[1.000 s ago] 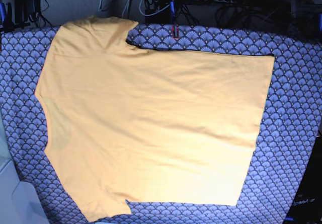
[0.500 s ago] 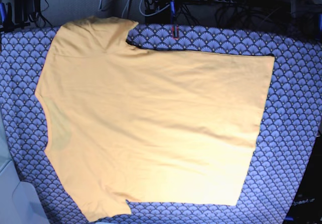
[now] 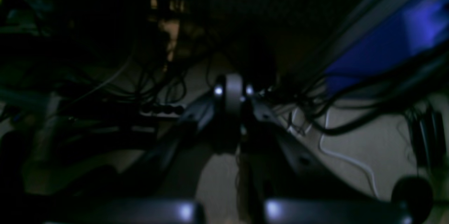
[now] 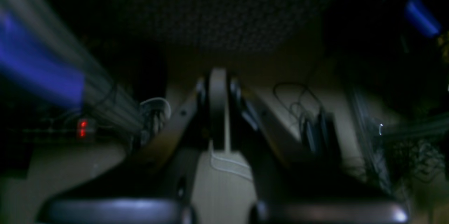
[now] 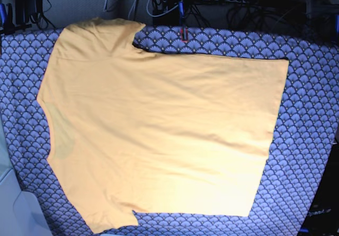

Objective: Fold the T-shirt properly

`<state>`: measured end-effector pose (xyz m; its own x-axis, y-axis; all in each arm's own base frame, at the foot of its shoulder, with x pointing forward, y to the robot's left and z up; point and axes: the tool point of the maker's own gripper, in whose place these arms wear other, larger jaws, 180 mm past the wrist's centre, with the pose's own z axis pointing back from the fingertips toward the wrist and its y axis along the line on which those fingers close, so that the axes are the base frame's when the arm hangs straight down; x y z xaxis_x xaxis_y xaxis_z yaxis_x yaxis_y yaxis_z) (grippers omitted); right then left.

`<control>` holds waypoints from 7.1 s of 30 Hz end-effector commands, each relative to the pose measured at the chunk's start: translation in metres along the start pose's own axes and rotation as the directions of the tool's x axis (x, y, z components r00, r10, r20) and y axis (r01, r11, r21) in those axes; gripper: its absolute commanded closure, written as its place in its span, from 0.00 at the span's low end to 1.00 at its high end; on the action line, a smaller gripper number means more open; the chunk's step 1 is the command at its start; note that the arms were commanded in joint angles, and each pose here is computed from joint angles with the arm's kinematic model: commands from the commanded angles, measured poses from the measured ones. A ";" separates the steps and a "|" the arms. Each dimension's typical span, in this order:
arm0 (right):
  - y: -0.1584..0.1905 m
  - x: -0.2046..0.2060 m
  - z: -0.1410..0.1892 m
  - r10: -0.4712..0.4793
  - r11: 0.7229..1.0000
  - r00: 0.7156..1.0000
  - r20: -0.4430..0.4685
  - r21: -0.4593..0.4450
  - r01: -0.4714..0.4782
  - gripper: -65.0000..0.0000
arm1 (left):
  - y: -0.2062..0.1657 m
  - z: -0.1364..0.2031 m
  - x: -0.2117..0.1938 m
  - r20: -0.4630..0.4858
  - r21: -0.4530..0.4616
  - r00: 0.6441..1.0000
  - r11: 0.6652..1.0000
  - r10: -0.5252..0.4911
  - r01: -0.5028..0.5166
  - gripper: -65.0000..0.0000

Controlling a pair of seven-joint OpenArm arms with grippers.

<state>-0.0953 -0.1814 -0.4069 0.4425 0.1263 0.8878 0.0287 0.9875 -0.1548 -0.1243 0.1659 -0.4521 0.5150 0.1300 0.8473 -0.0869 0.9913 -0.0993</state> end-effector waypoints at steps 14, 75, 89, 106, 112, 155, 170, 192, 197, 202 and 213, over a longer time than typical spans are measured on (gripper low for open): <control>-0.008 0.158 -0.091 0.015 1.000 0.995 0.101 0.000 -0.015 1.00 | -0.016 -0.064 0.193 0.155 -0.130 0.988 0.992 0.017 0.003 1.00; -0.117 0.117 -0.213 -0.147 0.980 0.855 -0.497 -0.191 0.058 0.69 | 0.065 -0.218 0.320 0.025 0.128 0.989 0.982 -0.146 0.142 0.74; -0.093 0.100 -0.207 -0.123 0.991 0.732 -0.670 -0.125 0.052 0.69 | 0.072 -0.218 0.315 -0.003 0.160 0.982 0.970 -0.187 0.185 0.74; -0.064 0.116 -0.230 -0.055 0.998 0.769 -0.637 -0.016 0.058 0.69 | 0.077 -0.217 0.313 -0.023 0.188 0.976 0.958 -0.215 0.216 0.73; -0.060 0.112 -0.235 -0.067 0.997 0.763 -0.643 -0.007 0.081 0.69 | 0.077 -0.217 0.313 -0.023 0.188 0.976 0.958 -0.215 0.216 0.73; -0.045 0.064 -0.237 -0.142 0.979 0.669 -0.729 -0.004 0.203 0.97 | 0.078 -0.215 0.311 -0.030 0.191 0.976 0.957 -0.214 0.216 0.73; -0.070 0.106 -0.231 -0.105 0.994 0.753 -0.649 -0.048 0.097 1.00 | 0.082 -0.223 0.304 -0.039 0.189 0.982 0.964 -0.184 0.189 0.73; -0.070 0.106 -0.230 -0.101 0.995 0.751 -0.652 -0.047 0.094 1.00 | 0.098 -0.246 0.225 -0.100 0.241 0.993 0.970 0.057 -0.032 0.56; -0.070 0.106 -0.230 -0.101 0.995 0.751 -0.652 -0.047 0.094 1.00 | 0.111 -0.246 0.236 -0.054 0.285 0.995 0.956 0.086 -0.067 0.56; -0.070 0.106 -0.230 -0.101 0.995 0.751 -0.653 -0.047 0.092 1.00 | 0.111 -0.253 0.232 -0.062 0.283 0.993 0.956 0.103 -0.081 0.56; -0.070 0.106 -0.230 -0.101 0.995 0.751 -0.653 -0.047 0.092 1.00 | 0.098 -0.266 0.225 -0.087 0.202 0.992 0.977 0.093 -0.073 0.56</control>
<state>0.1519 -0.2544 -0.4083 0.9218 -0.0747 0.3804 0.1117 0.9908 -0.0761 0.2048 0.2933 -0.4198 0.6031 0.2406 0.7605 -0.2995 0.9520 -0.0636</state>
